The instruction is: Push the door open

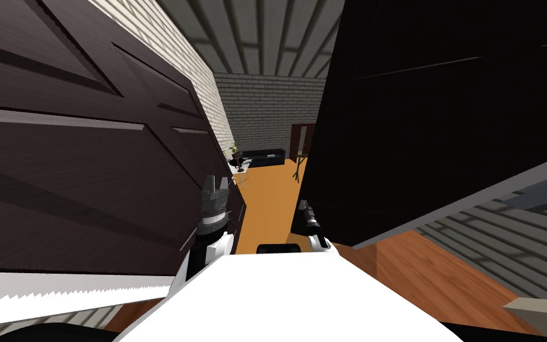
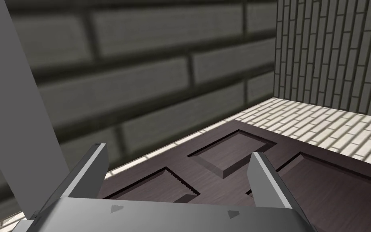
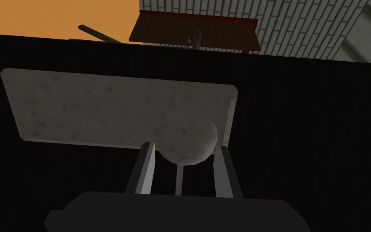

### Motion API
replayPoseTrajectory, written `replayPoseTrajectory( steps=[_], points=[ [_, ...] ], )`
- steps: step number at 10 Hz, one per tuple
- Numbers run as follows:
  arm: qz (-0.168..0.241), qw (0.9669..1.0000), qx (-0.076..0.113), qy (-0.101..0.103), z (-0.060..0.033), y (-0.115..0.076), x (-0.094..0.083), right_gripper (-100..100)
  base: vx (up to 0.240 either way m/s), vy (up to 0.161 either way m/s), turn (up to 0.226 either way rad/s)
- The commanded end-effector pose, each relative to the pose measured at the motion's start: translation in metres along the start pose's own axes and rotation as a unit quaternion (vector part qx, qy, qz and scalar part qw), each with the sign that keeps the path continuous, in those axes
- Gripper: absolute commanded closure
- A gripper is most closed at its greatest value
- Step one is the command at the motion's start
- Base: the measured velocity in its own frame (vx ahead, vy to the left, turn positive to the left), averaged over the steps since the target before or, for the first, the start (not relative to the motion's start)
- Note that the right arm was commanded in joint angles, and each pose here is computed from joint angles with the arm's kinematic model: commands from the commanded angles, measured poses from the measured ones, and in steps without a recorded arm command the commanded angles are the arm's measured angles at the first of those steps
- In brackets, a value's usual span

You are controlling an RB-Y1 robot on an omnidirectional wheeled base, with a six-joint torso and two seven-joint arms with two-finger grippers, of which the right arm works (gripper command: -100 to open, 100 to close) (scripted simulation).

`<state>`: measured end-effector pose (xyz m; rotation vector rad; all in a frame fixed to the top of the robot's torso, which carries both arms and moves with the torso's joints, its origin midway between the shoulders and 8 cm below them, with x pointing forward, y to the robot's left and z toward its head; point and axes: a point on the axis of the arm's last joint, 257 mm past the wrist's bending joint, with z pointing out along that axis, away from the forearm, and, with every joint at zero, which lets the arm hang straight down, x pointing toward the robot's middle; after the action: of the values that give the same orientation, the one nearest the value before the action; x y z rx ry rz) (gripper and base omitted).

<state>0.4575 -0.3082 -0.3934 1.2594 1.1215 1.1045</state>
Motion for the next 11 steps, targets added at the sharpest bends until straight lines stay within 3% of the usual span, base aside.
replayPoseTrajectory(
  steps=[1,2,3,9,11],
  points=[
    [-0.003,0.9998,-0.004,-0.02,0.0018,0.003,-0.018,100,0.194,0.07,-0.084],
    [-0.003,0.9996,-0.003,-0.028,0.002,0.003,-0.023,100,0.187,0.08,-0.094],
    [-0.001,0.9998,0.0,-0.022,0.0001,0.003,-0.016,-100,-0.035,0.11,-0.066],
    [0.003,0.9998,-0.001,-0.022,-0.0035,0.003,-0.012,-100,-0.193,0.084,-0.028],
    [0.002,0.9997,-0.002,-0.025,-0.0054,0.002,-0.015,-100,0.132,-0.011,0.026]
  ],
)
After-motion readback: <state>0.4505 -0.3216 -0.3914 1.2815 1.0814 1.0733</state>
